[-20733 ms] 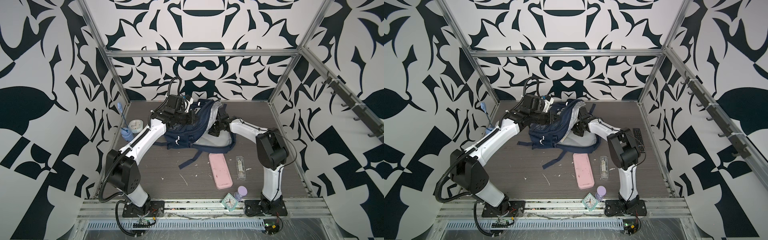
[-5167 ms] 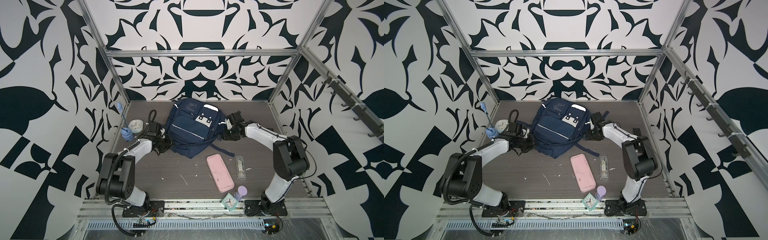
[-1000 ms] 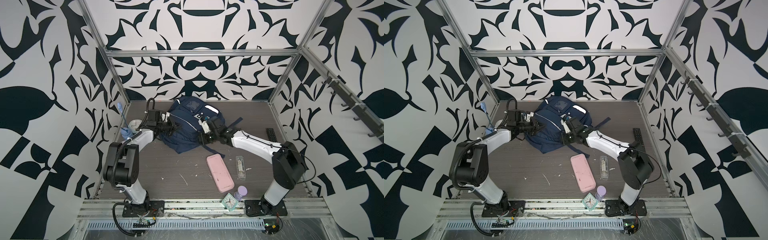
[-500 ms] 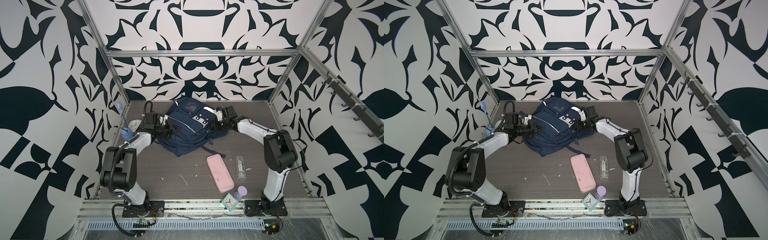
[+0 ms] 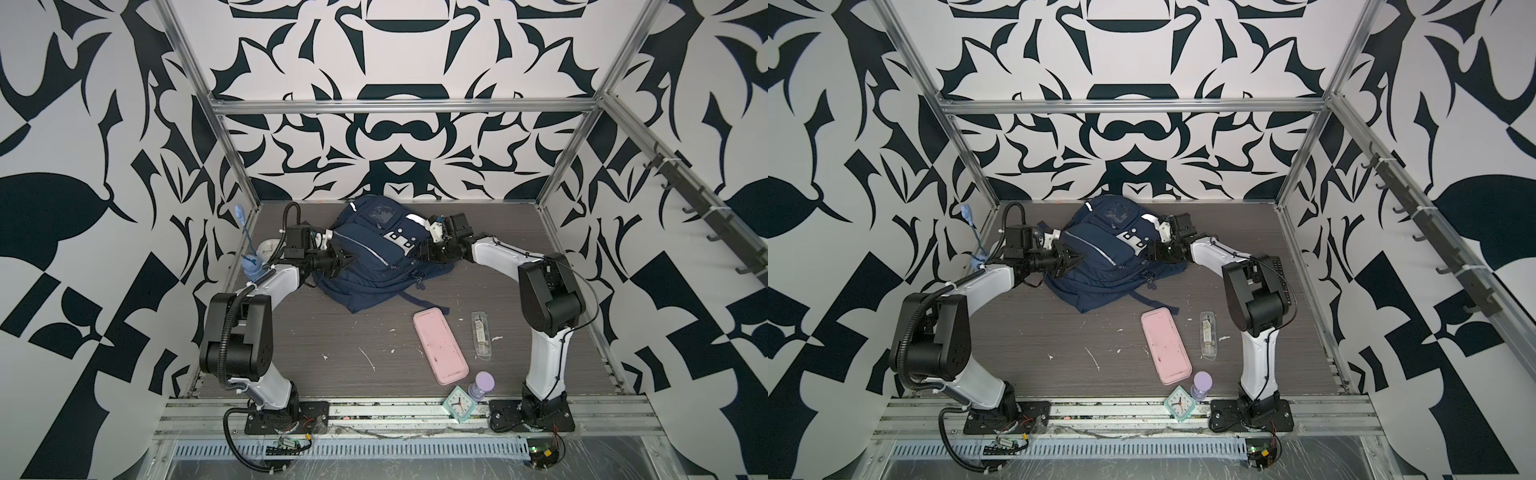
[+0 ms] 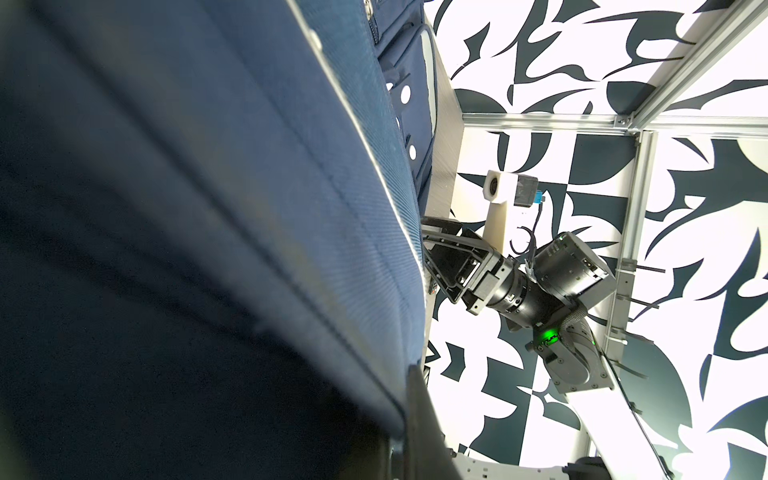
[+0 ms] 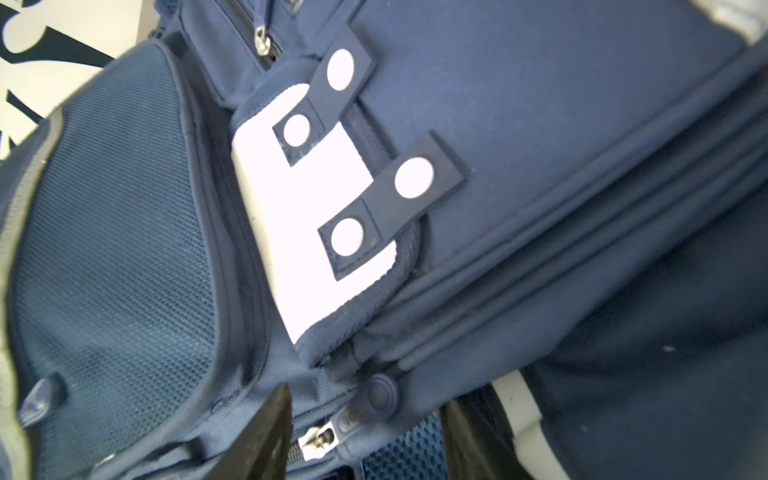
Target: Pack the student bag
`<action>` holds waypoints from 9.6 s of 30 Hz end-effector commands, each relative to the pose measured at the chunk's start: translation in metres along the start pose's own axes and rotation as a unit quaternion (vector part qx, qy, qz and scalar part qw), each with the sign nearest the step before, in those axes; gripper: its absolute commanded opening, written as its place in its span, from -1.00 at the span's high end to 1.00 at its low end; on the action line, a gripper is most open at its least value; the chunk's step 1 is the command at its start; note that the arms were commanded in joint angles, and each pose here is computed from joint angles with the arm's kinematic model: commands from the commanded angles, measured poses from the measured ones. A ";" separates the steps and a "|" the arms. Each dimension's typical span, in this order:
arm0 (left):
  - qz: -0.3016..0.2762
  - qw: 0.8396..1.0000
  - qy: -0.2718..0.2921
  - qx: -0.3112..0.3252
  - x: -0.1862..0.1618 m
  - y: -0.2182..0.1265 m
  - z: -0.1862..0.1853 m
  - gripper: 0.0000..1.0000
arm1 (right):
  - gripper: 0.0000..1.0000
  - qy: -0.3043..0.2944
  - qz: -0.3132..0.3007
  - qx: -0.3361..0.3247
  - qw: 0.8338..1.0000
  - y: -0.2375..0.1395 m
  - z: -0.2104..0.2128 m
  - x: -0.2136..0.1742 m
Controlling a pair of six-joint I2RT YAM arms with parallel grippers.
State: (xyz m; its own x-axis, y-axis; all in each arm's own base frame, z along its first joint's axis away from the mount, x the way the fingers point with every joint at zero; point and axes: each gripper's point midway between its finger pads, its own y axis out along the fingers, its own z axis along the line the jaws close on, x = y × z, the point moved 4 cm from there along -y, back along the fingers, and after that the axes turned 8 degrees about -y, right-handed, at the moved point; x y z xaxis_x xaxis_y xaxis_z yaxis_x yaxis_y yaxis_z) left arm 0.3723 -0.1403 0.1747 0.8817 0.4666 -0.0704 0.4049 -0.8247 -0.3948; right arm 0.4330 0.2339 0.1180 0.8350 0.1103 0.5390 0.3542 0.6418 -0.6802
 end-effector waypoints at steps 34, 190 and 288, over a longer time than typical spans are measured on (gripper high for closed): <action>0.000 1.000 0.025 -0.020 0.007 -0.006 -0.008 0.90 | -0.11 -0.041 -0.025 0.016 0.999 -0.004 0.012 0.019; -0.004 1.000 0.017 -0.013 0.009 -0.005 -0.003 0.90 | 0.31 -0.064 0.086 -0.196 0.975 0.002 0.005 -0.007; -0.008 1.000 0.017 -0.009 0.007 -0.008 -0.004 0.89 | 0.58 -0.002 0.041 0.066 0.997 0.002 0.004 -0.003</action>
State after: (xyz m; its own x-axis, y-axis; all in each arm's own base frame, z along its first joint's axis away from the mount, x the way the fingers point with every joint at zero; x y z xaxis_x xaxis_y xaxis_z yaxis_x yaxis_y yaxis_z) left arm 0.3731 -0.1355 0.1656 0.8814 0.4645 -0.0859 0.3946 -0.8239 -0.4068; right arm 0.4339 0.2330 0.1027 0.8734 0.1584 0.4605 0.2323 0.6955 -0.6799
